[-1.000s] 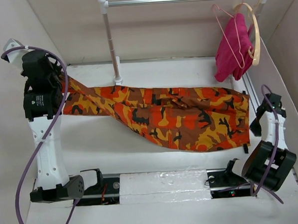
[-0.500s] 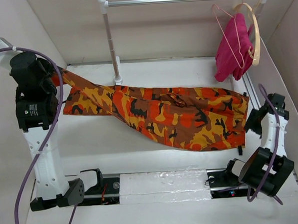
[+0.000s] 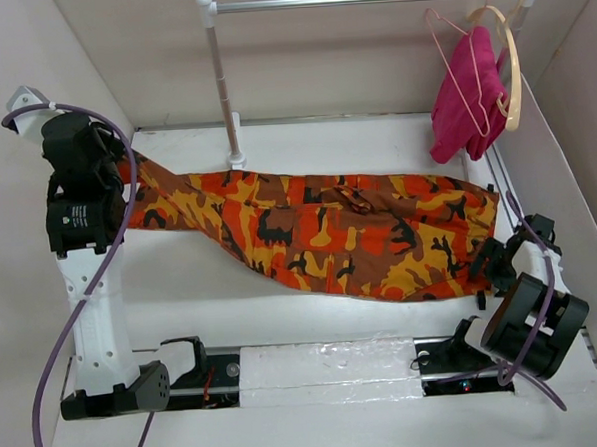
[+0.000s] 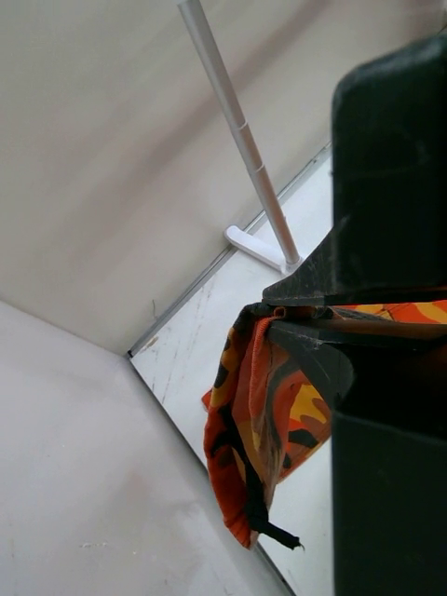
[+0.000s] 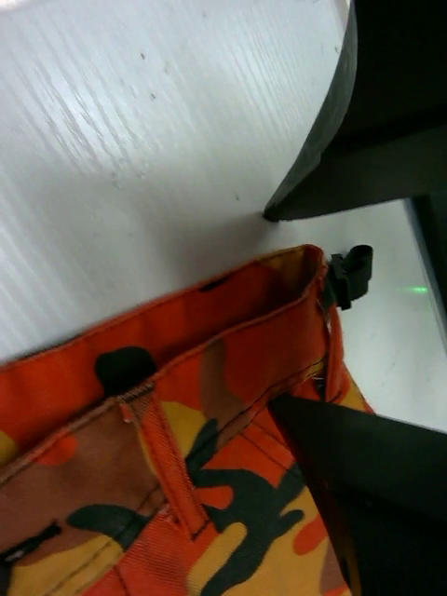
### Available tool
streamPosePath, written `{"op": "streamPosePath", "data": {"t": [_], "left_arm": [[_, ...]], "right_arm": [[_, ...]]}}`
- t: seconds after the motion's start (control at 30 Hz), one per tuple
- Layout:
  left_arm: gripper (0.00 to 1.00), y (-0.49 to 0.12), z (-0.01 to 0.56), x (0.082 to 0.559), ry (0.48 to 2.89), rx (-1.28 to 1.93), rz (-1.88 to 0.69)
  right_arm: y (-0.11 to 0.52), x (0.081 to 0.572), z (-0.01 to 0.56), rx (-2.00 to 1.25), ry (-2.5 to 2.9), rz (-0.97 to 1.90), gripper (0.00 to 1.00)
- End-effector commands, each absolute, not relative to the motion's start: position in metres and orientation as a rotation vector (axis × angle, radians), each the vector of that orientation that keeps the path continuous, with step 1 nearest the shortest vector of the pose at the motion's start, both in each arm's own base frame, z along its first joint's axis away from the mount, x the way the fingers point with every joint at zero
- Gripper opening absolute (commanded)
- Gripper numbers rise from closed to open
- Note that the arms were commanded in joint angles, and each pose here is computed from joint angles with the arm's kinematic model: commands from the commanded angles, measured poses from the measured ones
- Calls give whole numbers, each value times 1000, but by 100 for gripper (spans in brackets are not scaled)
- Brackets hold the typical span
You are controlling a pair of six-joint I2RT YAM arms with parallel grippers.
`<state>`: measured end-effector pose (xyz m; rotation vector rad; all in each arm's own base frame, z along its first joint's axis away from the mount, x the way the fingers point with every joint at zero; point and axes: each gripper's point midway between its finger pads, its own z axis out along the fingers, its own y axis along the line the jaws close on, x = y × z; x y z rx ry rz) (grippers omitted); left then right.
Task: Place the trousers on the hanger
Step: Fold the trousers at the center of the board.
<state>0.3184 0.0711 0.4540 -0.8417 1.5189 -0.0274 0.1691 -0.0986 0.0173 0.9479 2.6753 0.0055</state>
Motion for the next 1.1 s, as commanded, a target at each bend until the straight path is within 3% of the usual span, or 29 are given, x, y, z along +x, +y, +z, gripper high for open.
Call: {"op": "streamPosePath", "data": {"t": [0.0, 0.07, 0.1, 0.2, 0.47, 0.9, 1.07], "left_arm": [[0, 76, 480, 317, 1418, -840, -49], [0, 77, 481, 317, 1412, -846, -40], [0, 79, 483, 316, 1406, -848, -33], [0, 82, 489, 312, 1388, -852, -13], [0, 96, 516, 291, 1311, -878, 60], [0, 107, 508, 251, 1264, -902, 153], [0, 111, 487, 254, 1280, -919, 210]], "right_arm": [[-93, 175, -6, 959, 2643, 65, 78], [-94, 175, -8, 977, 2627, 55, 52], [-94, 176, -9, 993, 2616, 57, 32], [-99, 180, 1, 966, 2601, 38, 0], [-144, 164, 123, 864, 2529, -360, 0], [-148, 122, 151, 806, 2737, -525, 0], [-165, 140, 205, 778, 2647, -597, 0]]}}
